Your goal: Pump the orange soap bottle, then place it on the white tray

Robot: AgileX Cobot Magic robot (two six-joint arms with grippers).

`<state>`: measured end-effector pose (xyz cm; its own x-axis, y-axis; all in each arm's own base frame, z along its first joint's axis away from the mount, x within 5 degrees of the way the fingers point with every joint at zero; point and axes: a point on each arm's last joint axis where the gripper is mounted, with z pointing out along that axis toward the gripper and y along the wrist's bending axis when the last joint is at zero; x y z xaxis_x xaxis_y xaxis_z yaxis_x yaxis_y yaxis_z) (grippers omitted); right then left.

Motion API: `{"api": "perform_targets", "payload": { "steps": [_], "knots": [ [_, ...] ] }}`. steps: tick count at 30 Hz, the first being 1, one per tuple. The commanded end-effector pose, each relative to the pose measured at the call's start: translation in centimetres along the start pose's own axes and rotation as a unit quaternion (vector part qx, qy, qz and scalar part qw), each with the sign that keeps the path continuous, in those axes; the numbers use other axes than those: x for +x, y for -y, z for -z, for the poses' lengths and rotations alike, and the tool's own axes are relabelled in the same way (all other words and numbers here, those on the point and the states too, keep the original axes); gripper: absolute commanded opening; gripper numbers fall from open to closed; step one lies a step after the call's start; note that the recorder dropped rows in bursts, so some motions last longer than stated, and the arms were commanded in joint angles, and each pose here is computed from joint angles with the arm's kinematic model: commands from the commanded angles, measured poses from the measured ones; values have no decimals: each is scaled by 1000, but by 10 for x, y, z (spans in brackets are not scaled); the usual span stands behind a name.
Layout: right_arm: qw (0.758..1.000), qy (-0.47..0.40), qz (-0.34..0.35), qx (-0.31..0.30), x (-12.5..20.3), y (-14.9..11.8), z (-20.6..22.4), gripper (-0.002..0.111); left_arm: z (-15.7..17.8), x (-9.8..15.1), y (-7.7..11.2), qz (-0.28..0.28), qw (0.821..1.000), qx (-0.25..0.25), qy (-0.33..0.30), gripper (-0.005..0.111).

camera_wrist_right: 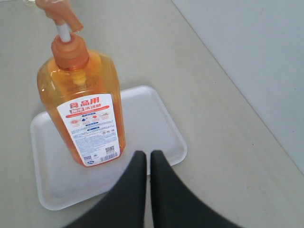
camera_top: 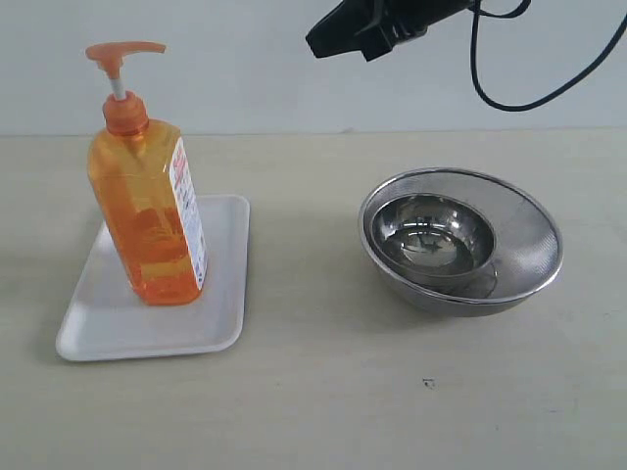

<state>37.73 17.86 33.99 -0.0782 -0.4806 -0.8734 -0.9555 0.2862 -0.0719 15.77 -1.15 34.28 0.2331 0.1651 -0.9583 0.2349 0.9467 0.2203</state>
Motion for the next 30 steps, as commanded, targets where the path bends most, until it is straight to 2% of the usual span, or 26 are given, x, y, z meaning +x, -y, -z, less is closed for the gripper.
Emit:
{"api": "perform_targets", "payload": {
  "steps": [1,4,6,12,18,24,30],
  "knots": [
    [1000,5,5,8,-4,0,6,0,1,1,-1,-6,1000,-5,-9,5],
    [1000,5,5,8,-4,0,6,0,1,6,-1,-81,996,-5,-36,5],
    [1000,5,5,8,-4,0,6,0,1,9,-4,-98,994,-16,-55,5],
    [1000,5,5,8,-4,0,6,0,6,15,-2,-58,996,-24,-62,5],
    [1000,6,3,13,-4,1,6,0,22,19,5,20,998,-39,-42,5],
    [1000,6,3,15,-4,2,6,0,42,24,16,51,998,-40,-24,5],
    [1000,6,3,15,-4,2,6,0,47,29,20,59,997,-40,-25,5]
  ]
}}
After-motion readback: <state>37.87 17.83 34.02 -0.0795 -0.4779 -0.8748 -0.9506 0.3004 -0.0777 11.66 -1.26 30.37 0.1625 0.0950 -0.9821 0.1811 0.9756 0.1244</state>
